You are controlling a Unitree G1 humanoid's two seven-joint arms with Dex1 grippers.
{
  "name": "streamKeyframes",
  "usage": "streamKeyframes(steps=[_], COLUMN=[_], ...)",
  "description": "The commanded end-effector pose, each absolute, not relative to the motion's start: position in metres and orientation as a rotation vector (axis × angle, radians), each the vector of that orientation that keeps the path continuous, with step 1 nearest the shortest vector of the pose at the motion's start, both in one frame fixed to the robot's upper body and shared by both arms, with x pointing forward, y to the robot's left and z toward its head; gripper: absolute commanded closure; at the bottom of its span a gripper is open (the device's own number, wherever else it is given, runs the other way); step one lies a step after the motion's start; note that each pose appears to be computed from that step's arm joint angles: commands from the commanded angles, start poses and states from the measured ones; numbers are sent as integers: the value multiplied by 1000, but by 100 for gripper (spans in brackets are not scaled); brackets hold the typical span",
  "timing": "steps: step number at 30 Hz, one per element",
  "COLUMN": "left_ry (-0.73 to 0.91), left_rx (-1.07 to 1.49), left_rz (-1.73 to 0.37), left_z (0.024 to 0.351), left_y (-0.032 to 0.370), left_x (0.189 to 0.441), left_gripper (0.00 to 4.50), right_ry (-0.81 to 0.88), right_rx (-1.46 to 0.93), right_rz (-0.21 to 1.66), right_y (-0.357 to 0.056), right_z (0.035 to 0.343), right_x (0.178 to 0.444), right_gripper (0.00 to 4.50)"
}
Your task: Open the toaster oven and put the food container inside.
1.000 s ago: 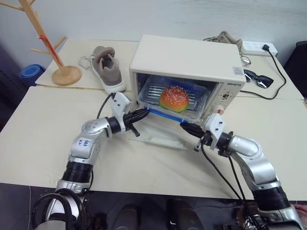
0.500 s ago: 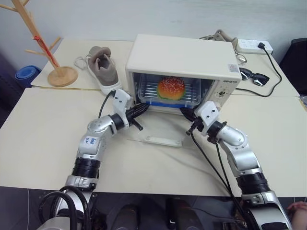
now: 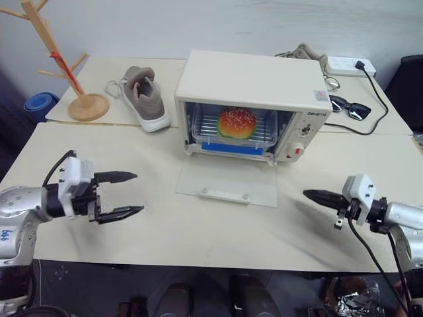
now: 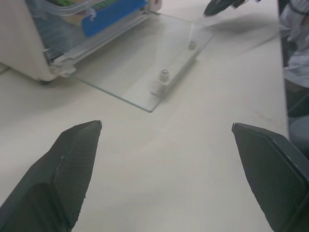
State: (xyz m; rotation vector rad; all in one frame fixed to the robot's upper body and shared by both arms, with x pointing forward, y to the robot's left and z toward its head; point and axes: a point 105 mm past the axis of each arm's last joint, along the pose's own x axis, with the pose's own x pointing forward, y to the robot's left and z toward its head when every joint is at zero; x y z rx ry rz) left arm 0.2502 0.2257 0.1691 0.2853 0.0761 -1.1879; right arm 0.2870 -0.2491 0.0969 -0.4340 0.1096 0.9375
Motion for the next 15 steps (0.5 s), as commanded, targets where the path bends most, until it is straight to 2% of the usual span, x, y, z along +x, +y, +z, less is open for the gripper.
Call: streamKeyframes(steps=[1,4,7,11,15], left_ry=[-8,-7,-89,-206,-216], left_rx=[237,173,152,69,72], left_rz=[-1251,-1253,-1166,-998,-928], left_z=[187,191,201,216,216], left_y=[209,202,200,208,211], left_x=[240,237,243,253,253], left_gripper=[5,5,5,5,5], right_ry=[53,-12,-109,-255,-411], right_rx=[-422,-370,-302,-193,-27], right_rz=[1016,1084,1101,1000,860], right_y=[-228,-205,-184,-178,-182], right_z=[92,95,109,140,185], right_x=[285,283,284,294,309], right_gripper=[450,450,450,450,450])
